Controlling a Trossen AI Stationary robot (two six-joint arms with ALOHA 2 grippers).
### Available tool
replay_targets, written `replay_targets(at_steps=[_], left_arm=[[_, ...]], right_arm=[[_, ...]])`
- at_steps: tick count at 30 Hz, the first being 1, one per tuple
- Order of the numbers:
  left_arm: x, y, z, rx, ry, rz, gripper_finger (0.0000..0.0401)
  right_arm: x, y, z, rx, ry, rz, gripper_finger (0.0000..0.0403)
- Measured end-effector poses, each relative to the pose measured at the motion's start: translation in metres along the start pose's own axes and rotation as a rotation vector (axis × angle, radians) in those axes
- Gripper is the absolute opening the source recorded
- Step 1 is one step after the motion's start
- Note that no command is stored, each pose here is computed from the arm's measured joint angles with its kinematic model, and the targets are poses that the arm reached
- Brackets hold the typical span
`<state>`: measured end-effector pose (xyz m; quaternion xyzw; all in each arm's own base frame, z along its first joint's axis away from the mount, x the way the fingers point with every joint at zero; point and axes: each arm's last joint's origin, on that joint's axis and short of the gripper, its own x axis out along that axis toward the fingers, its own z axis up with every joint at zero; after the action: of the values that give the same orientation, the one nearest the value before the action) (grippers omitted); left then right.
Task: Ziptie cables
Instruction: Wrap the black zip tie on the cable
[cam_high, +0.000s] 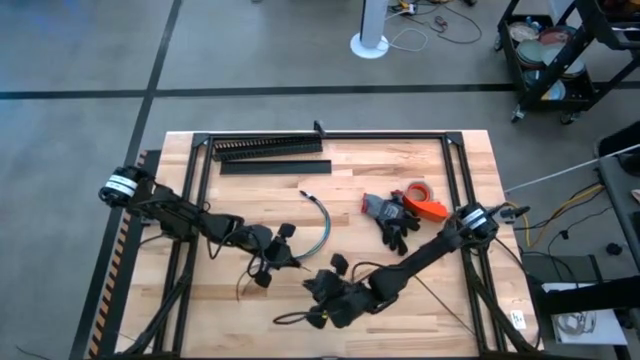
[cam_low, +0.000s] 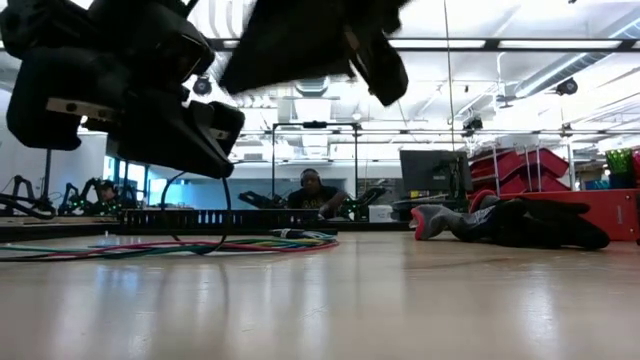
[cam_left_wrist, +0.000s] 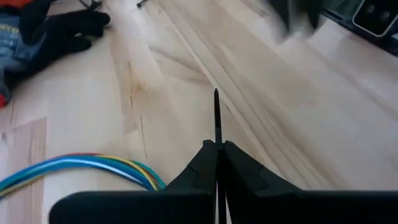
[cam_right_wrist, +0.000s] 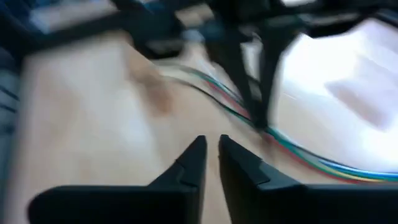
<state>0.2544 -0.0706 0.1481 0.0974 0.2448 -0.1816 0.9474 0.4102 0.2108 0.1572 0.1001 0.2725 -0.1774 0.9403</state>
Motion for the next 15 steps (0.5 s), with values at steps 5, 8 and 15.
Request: replay_targets(at_steps=[5,8,15], left_arm=[[0.0,0.003,-0.001,-0.054,0.004,0.006,0.0],[-0.001,0.004,0.0,-0.078,0.012,-0.001,0.0],[-0.001,0.005,0.006,-0.076,0.05,-0.037,0.0]], right_arm=[[0.006,-0.008,0.0,-0.122,-0.004,-0.106,0.0087],[0.014,-0.008,-0.007,-0.17,0.001,-0.109,0.0103],[0.029,-0.009,-0.018,-0.28,-0.056,-0.195,0.0093]])
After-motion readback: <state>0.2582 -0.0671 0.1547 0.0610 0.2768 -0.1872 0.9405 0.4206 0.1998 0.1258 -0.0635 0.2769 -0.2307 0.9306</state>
